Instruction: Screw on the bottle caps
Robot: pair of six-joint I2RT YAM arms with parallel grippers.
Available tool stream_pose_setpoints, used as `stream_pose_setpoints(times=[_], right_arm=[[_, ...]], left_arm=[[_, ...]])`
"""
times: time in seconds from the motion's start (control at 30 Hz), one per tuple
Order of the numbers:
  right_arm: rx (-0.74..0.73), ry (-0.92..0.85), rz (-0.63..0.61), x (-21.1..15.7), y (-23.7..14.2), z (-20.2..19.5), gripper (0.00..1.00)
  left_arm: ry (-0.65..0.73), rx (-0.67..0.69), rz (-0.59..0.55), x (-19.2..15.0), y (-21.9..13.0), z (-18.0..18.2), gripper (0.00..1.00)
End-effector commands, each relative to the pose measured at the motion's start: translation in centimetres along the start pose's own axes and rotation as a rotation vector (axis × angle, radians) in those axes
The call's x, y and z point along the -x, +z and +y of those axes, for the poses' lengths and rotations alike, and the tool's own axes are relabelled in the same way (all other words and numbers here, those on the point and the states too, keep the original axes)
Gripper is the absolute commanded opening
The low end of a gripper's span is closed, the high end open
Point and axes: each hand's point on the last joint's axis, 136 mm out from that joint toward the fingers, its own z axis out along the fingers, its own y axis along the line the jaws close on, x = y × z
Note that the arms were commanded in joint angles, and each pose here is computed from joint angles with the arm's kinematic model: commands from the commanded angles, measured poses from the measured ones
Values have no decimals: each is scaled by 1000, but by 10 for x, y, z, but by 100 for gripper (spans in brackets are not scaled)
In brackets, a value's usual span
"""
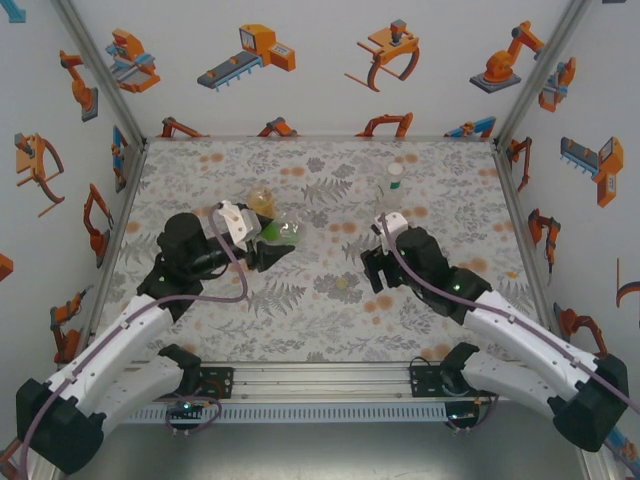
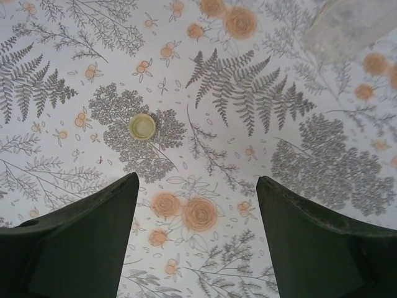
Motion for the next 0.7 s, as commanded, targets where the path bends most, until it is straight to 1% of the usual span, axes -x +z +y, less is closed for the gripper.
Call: stream_pose_setpoints(times=[0.0,0.2,0.33,0.53,0.67], right_arm=[[-15,120,10,13,4,3,68],[-34,221,110,1,22,16,65],[-56,287,218,-15,30,25,63],[-95,311,342,-41,35,42,60],[-64,341,423,-55,41,59,58]], left_arm=[[22,-23,-85,28,-10,-7,0],[51,-19,-140,46,-20,-13,0],[55,-27,-165,53,-23,-16,0],[79,-9,-173,58,-30,-16,0],[99,3,-161,61,-34,-16,0]])
